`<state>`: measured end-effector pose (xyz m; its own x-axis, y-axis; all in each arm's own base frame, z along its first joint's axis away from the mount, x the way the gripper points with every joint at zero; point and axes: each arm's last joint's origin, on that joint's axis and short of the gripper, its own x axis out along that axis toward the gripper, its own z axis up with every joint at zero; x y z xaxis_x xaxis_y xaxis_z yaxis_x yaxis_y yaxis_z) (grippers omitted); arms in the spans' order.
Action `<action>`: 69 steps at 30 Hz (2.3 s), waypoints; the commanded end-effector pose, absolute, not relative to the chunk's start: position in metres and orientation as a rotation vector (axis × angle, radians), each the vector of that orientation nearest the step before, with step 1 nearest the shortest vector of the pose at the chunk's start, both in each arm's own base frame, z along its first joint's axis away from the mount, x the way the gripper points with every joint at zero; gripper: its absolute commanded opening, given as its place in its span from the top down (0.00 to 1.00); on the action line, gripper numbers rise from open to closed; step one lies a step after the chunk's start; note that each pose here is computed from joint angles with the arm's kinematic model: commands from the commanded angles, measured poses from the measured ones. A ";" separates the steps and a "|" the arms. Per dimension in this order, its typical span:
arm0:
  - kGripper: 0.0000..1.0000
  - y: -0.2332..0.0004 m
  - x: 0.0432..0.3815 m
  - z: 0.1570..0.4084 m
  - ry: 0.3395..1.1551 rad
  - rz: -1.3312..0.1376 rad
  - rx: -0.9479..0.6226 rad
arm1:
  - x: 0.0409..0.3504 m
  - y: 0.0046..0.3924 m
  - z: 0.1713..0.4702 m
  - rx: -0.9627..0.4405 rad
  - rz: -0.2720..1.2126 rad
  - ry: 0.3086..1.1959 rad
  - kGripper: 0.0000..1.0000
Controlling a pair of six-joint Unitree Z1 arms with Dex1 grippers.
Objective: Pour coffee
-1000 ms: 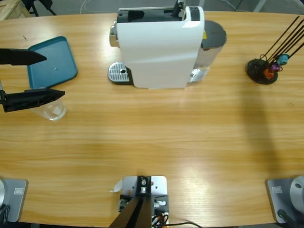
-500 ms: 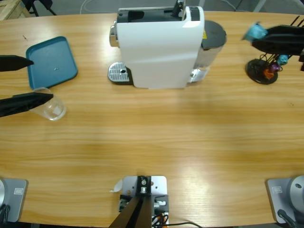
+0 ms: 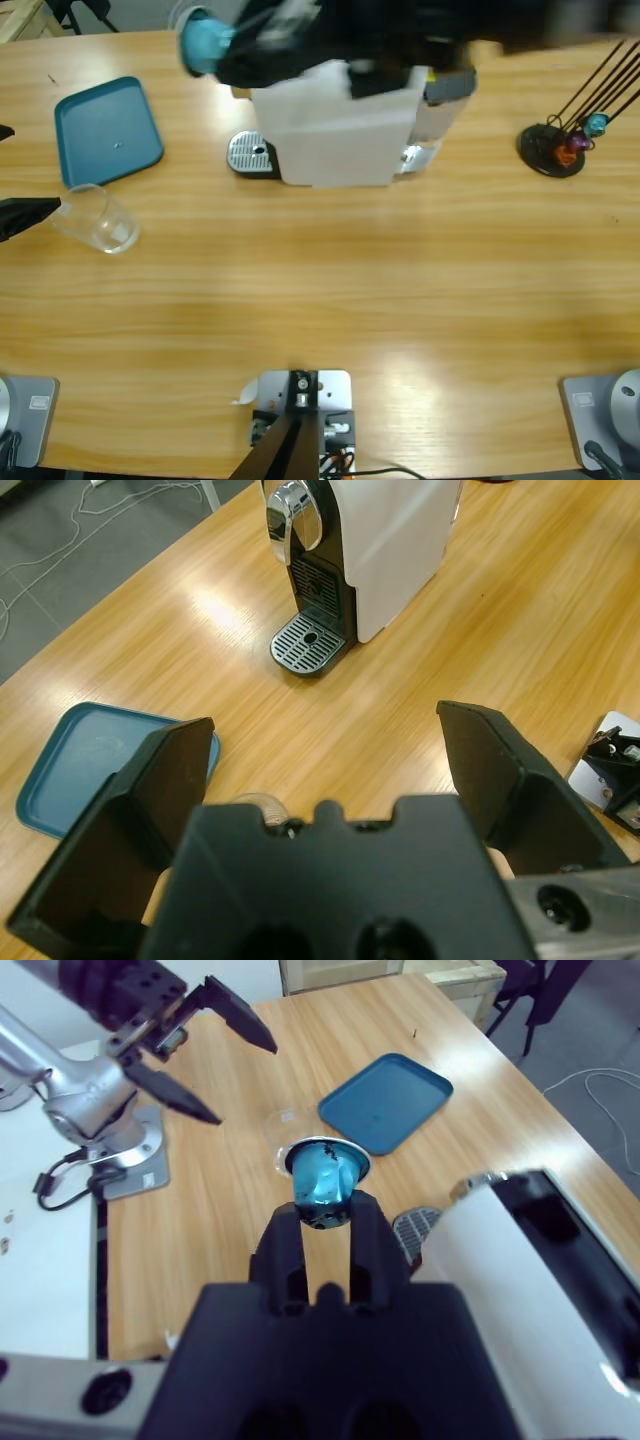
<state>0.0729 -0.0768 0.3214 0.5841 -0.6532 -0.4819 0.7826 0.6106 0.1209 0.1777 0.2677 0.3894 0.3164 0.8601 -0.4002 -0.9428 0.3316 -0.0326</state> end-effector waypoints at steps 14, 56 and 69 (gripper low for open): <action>0.03 -0.075 0.074 0.310 0.457 -0.819 0.327 | 0.262 0.285 0.344 -0.440 0.892 0.383 1.00; 0.03 -0.072 0.071 0.296 0.475 -0.816 0.316 | 0.273 0.279 0.329 -0.542 0.736 0.445 1.00; 0.03 -0.073 0.071 0.293 0.477 -0.817 0.305 | 0.277 0.277 0.328 -0.559 0.641 0.431 0.21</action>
<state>0.0723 -0.0753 0.3050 0.5892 -0.6406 -0.4924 0.7660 0.6368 0.0880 0.2542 0.2867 0.3440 0.6433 0.5690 -0.5123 -0.7549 0.5829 -0.3005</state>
